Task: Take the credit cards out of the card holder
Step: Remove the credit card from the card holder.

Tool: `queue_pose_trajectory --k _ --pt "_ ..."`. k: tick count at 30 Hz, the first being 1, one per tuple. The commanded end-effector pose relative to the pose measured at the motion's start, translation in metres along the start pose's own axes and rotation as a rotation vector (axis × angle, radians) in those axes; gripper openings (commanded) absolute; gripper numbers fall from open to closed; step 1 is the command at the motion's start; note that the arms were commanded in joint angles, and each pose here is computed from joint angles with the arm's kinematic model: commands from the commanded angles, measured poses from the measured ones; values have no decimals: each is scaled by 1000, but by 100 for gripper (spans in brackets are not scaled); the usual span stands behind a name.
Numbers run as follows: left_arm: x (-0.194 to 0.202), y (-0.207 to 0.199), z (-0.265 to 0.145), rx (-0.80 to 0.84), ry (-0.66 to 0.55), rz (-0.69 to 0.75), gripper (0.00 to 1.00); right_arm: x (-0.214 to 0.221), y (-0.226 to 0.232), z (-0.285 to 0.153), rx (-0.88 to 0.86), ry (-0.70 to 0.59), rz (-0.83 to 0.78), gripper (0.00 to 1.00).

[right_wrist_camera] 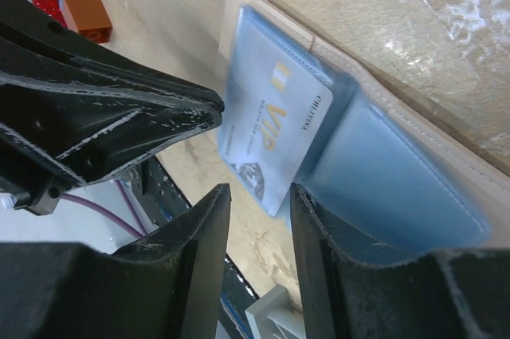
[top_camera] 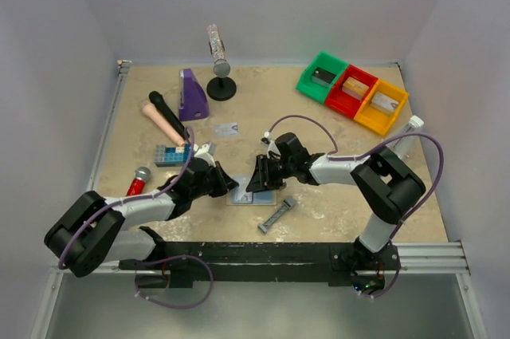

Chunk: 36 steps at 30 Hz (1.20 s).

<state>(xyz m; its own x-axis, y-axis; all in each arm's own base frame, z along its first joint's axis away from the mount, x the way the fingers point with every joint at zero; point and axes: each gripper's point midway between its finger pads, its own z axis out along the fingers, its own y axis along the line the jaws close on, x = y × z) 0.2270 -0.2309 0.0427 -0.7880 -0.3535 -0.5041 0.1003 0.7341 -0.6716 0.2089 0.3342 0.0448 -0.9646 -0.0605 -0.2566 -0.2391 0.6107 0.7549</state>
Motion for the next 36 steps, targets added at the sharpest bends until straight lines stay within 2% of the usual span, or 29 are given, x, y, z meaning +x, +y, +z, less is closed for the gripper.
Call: queue_pose_trajectory --k 1,9,18,28,36 --pt "-8 -1 2 11 -38 -11 0 -4 2 3 -17 -7 -5 40" --pt "1 8 3 -10 -21 -21 0 -2 -5 5 0 -2 5 39" --pt "9 17 4 -29 -3 -31 0 -4 4 8 -70 -8 36 33" --pt "15 25 2 -42 0 -39 0 -3 0 10 -71 -5 62 34" --pt "4 20 -7 -49 -36 -33 0 -2 -8 11 -53 -6 77 35"
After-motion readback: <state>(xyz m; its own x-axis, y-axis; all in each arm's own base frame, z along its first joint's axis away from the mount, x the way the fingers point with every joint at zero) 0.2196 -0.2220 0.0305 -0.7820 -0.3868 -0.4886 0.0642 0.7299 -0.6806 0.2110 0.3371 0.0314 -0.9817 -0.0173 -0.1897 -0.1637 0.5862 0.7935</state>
